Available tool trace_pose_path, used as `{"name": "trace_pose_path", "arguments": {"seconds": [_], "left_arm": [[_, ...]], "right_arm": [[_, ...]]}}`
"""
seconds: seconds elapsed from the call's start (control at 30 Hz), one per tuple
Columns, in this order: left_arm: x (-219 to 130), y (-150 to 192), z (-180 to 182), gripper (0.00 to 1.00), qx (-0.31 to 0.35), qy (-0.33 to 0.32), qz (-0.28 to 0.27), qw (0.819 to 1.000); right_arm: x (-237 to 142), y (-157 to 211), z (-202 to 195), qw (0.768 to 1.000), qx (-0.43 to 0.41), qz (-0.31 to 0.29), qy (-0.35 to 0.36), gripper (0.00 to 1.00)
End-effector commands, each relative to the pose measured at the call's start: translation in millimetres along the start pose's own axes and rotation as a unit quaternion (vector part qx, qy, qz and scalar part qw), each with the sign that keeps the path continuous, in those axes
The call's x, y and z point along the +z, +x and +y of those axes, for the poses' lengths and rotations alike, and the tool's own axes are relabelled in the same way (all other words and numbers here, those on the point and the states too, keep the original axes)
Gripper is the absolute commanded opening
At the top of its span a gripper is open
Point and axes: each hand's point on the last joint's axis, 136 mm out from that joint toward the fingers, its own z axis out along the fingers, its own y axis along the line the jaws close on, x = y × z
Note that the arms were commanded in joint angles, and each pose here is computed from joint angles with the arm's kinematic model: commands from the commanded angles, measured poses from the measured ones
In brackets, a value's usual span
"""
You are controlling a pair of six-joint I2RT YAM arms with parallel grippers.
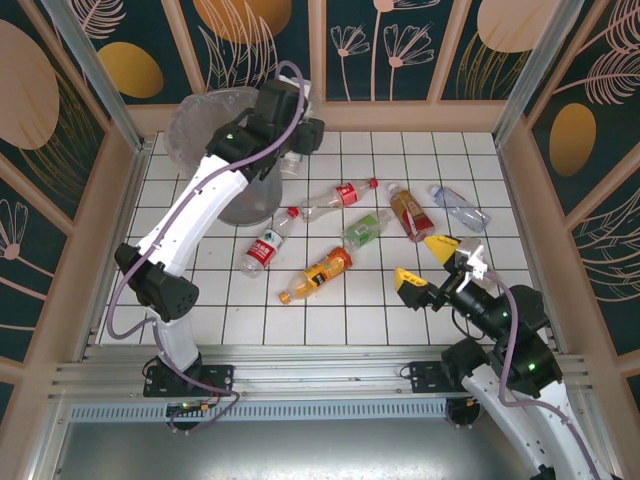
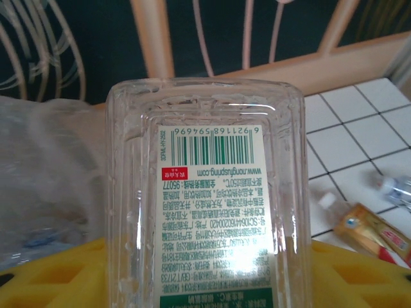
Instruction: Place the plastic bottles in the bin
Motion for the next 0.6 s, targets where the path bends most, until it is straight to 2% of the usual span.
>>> {"name": "trace_pose_path", "arguments": {"seconds": [0.0, 0.27, 0.57], "left_arm": [[-28.7, -24.1, 37.2, 0.62, -0.004, -0.035, -0.031, 0.999], [-36.6, -37.8, 99.7, 0.63, -0.017, -0.085, -0.041, 0.995], [-21.7, -36.7, 158.9, 0.62, -0.009, -0.113, -0.039, 0.993]], "right_arm": [[-1.5, -7.8, 0.7, 1.0, -0.012, -0.022, -0.001, 0.99], [-1.0, -6.1, 0.4, 1.0, -0.008, -0.019, -0.001, 0.99], [-1.1, -6.1, 0.7, 1.0, -0.007, -0.02, -0.002, 0.99]]}}
